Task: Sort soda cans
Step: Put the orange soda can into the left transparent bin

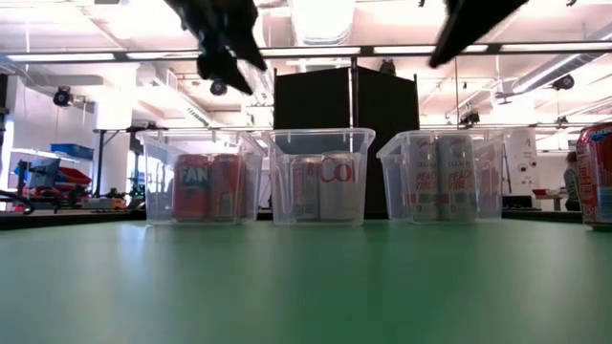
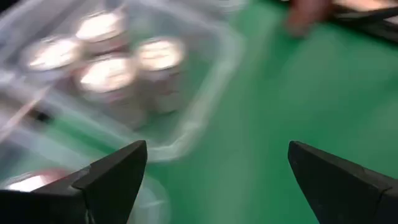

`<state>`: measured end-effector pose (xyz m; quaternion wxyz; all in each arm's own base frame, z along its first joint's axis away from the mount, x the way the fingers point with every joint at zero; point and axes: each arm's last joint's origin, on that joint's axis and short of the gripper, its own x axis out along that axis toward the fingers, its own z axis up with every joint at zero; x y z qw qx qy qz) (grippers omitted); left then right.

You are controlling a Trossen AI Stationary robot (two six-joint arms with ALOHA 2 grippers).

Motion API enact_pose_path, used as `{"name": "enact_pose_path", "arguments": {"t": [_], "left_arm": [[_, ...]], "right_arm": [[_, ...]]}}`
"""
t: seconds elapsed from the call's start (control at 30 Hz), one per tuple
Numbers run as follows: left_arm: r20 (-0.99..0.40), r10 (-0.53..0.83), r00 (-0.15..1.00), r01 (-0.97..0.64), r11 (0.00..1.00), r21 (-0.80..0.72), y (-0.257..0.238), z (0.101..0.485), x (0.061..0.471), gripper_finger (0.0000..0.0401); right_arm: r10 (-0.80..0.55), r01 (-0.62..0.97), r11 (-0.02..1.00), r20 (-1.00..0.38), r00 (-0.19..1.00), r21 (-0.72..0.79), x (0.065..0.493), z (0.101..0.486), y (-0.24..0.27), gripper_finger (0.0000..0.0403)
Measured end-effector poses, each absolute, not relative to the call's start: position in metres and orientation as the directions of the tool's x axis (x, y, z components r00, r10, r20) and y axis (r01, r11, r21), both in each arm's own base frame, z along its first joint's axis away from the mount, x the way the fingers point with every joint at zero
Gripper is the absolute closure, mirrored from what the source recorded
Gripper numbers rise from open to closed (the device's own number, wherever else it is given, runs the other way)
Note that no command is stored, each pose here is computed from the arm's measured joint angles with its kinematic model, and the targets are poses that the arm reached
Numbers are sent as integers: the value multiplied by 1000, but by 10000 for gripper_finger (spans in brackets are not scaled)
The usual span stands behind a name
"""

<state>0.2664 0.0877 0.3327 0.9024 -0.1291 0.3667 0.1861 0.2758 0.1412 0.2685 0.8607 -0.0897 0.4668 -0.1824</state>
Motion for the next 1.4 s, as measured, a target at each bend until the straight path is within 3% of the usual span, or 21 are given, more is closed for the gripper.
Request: {"name": "enact_pose_path", "arguments": {"t": [0.3, 0.47, 0.73, 0.97, 1.4], "left_arm": [[-374, 176, 910, -231, 967, -108, -42, 289, 269, 27], [-181, 131, 975, -149, 985, -92, -90, 268, 260, 27], [-206, 105, 973, -121, 991, -64, -100, 245, 256, 26], [-241, 109, 964, -119, 992, -28, -102, 235, 261, 26], [-207, 106, 973, -106, 994, 11, -104, 248, 266, 26]], "right_arm": [[-379, 327, 909, -839, 390, -259, 219, 303, 127, 35], [-405, 392, 876, -871, 278, -282, 191, 317, 107, 34], [-257, 477, 865, -955, 151, -157, 165, 319, 92, 34], [-226, 565, 810, -973, 50, -159, 141, 295, 61, 34], [-97, 660, 740, -991, -91, -133, 128, 268, 8, 35]]}}
